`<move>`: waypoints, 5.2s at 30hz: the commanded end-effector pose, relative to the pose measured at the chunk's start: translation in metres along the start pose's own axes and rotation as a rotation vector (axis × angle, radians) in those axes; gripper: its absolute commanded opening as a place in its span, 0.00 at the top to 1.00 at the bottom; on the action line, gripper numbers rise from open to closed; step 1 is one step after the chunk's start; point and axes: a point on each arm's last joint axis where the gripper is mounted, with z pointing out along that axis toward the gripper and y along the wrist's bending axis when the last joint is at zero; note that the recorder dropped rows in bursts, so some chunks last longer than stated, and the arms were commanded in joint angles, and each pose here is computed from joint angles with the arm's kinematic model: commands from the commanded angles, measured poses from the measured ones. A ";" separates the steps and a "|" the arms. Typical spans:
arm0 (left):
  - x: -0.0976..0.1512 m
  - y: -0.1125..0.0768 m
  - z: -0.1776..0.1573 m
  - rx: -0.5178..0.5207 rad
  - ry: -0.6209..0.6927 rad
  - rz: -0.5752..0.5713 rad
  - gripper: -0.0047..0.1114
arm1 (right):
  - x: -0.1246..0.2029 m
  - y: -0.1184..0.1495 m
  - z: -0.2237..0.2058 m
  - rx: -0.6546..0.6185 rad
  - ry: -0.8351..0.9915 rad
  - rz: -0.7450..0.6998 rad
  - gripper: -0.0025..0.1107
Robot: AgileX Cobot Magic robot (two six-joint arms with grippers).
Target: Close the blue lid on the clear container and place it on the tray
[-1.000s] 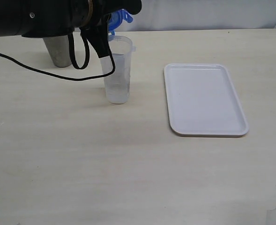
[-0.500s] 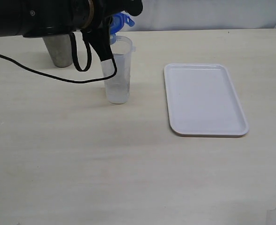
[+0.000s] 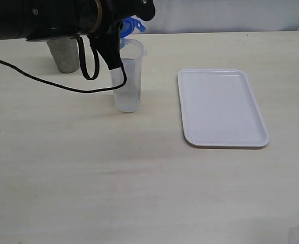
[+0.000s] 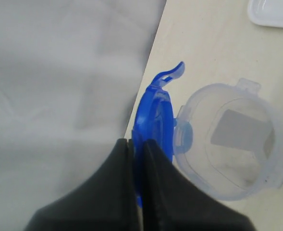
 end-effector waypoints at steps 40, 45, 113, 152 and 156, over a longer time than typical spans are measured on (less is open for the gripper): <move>-0.011 -0.023 -0.011 0.157 0.001 0.059 0.96 | 0.000 0.000 0.000 -0.002 -0.005 0.005 0.86; -0.011 -0.025 -0.010 0.168 0.004 0.043 0.96 | 0.000 0.000 0.000 -0.002 -0.005 0.005 0.86; -0.011 -0.042 -0.001 0.277 0.005 0.084 0.96 | 0.000 0.000 0.000 -0.002 -0.005 0.005 0.86; -0.008 -0.042 -0.001 0.283 0.026 0.117 0.96 | 0.000 0.000 0.000 -0.002 -0.005 0.005 0.86; -0.009 -0.042 -0.001 0.282 0.021 0.116 0.96 | 0.000 0.000 0.000 -0.002 -0.005 0.005 0.86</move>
